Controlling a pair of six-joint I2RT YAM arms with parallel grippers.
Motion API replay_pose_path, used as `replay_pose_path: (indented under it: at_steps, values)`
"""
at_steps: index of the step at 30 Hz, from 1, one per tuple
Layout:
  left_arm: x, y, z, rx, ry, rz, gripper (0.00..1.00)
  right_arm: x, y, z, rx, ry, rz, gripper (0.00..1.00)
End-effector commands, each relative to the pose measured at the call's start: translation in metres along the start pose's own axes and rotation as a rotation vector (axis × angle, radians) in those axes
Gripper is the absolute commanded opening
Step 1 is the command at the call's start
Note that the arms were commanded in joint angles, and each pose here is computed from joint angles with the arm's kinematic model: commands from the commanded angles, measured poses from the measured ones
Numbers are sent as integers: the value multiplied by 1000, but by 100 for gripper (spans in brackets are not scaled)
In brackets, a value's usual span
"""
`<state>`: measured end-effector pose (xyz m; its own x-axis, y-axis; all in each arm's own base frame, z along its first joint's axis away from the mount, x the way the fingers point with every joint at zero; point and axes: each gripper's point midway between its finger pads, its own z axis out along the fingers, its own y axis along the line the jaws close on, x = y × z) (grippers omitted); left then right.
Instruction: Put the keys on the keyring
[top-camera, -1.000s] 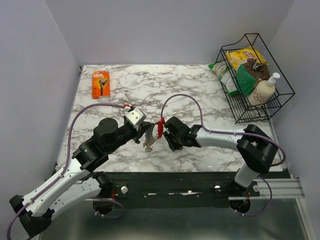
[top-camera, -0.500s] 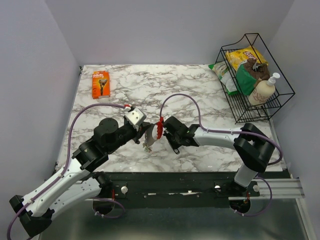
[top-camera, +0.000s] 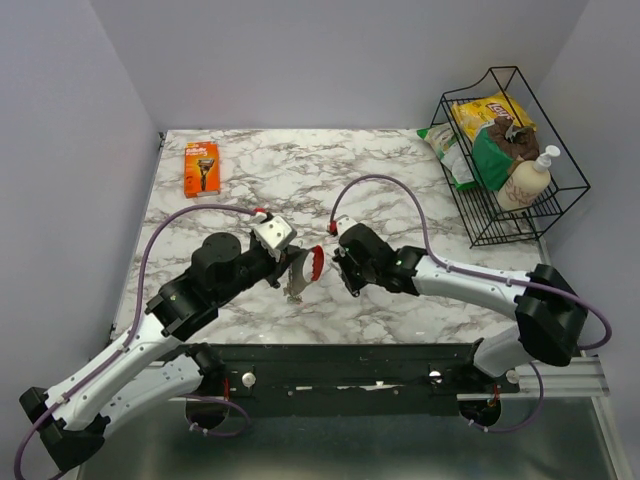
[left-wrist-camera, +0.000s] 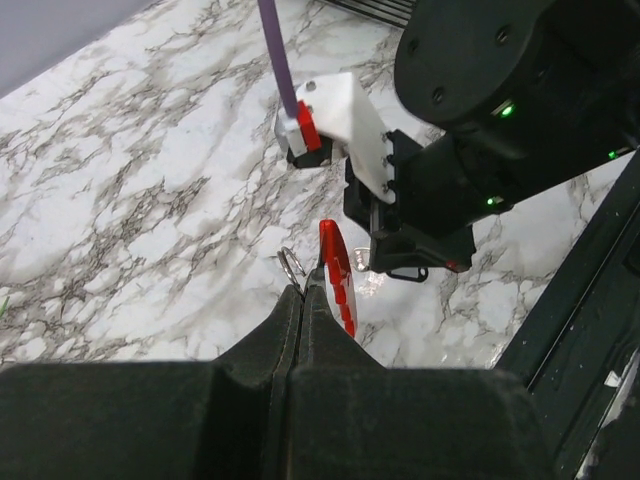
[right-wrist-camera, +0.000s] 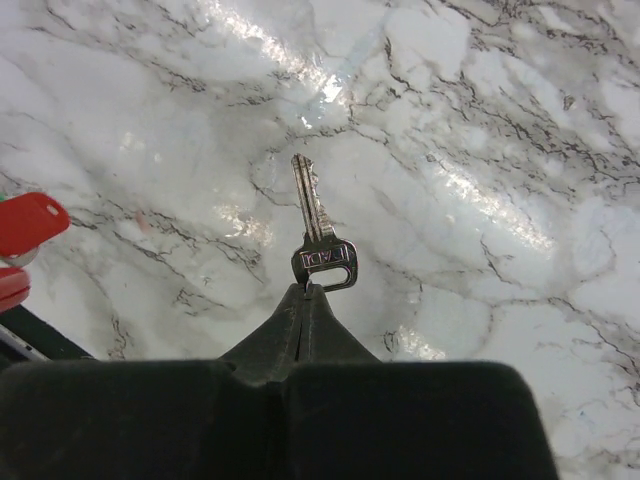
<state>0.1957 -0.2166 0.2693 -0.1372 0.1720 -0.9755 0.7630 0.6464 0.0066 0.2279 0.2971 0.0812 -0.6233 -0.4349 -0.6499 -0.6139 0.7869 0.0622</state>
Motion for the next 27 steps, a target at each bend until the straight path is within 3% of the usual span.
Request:
replay_pose_path:
  at_steps: [1, 12, 15, 21, 27]
  values:
    - [-13, -5, -5, 43, -6, 57, 0, -6, -4, -17, -8, -53, -29, 0]
    - [2, -9, -6, 78, 65, 107, 0, -7, 39, -55, -355, -182, -242, 0]
    - [3, -7, -7, 70, 65, 110, 0, -6, 36, -49, -328, -177, -229, 0]
    - [-1, -7, -5, 64, 48, 101, 0, 39, 7, 9, -121, 110, -148, 0]
    - [-2, -9, 1, 73, 35, 81, 0, 52, 23, 31, -185, 181, -82, 0]
